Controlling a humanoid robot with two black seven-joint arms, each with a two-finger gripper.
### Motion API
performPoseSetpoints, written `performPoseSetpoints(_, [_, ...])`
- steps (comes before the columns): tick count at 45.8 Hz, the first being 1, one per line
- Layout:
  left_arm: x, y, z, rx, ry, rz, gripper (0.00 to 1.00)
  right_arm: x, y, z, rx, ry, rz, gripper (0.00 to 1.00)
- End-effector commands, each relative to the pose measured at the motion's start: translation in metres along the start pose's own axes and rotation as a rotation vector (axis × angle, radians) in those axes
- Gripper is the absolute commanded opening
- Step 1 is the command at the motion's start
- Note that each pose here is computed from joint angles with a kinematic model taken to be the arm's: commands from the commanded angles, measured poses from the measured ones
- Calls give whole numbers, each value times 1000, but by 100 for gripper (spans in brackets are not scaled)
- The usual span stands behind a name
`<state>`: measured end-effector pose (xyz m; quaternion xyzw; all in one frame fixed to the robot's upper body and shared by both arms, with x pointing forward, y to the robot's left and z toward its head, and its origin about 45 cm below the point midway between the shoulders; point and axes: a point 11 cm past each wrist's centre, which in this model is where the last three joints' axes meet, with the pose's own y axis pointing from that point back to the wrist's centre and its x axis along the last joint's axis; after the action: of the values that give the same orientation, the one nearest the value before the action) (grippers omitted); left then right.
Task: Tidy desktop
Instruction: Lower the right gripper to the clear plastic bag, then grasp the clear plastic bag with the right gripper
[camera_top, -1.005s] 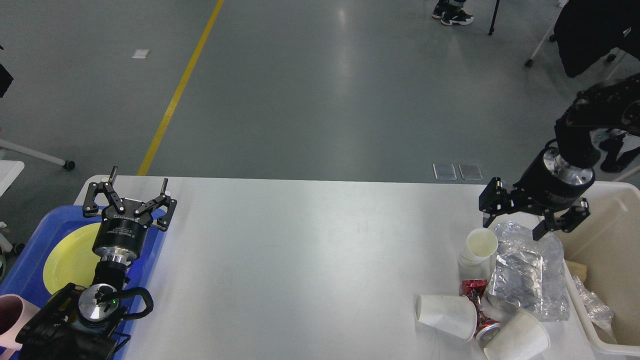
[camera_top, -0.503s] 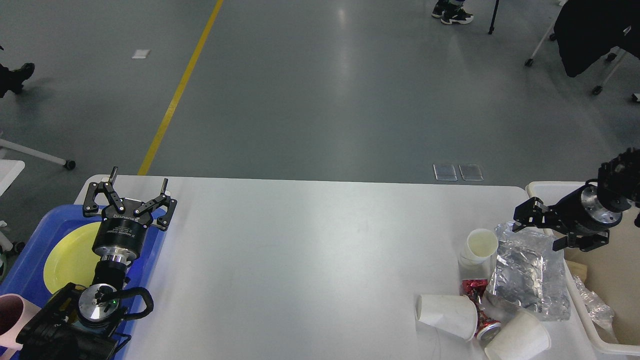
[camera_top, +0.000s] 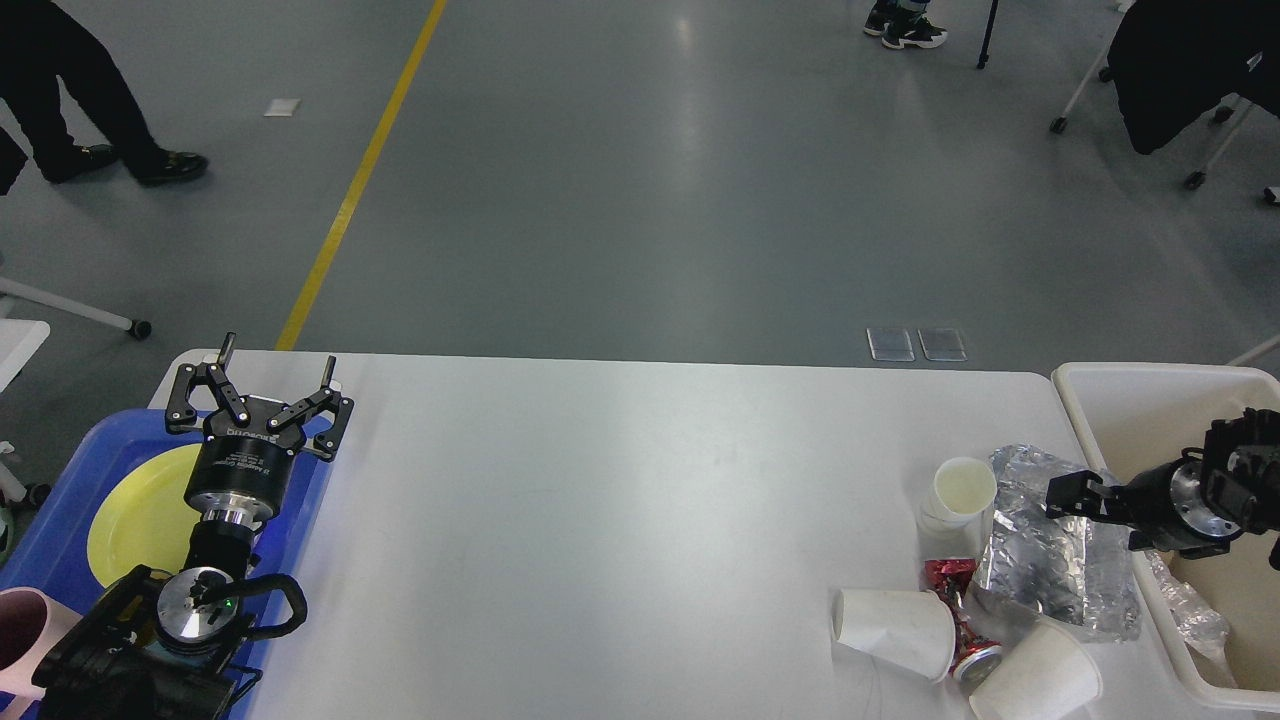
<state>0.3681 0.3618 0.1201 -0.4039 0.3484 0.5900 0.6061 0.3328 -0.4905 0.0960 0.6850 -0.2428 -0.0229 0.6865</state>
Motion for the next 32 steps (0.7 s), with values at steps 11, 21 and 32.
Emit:
performPoseSetpoints(11, [0,0,0,0,0,0,96,-23,-17,22,-38,28,66,96])
performPoseSetpoints(21, [0,0,0,0,0,0,96,-20,-15,17,-26,20,69,96])
performPoseSetpoints(32, [0,0,0,0,0,0,96,-35,-25,23,-34,30,78,90])
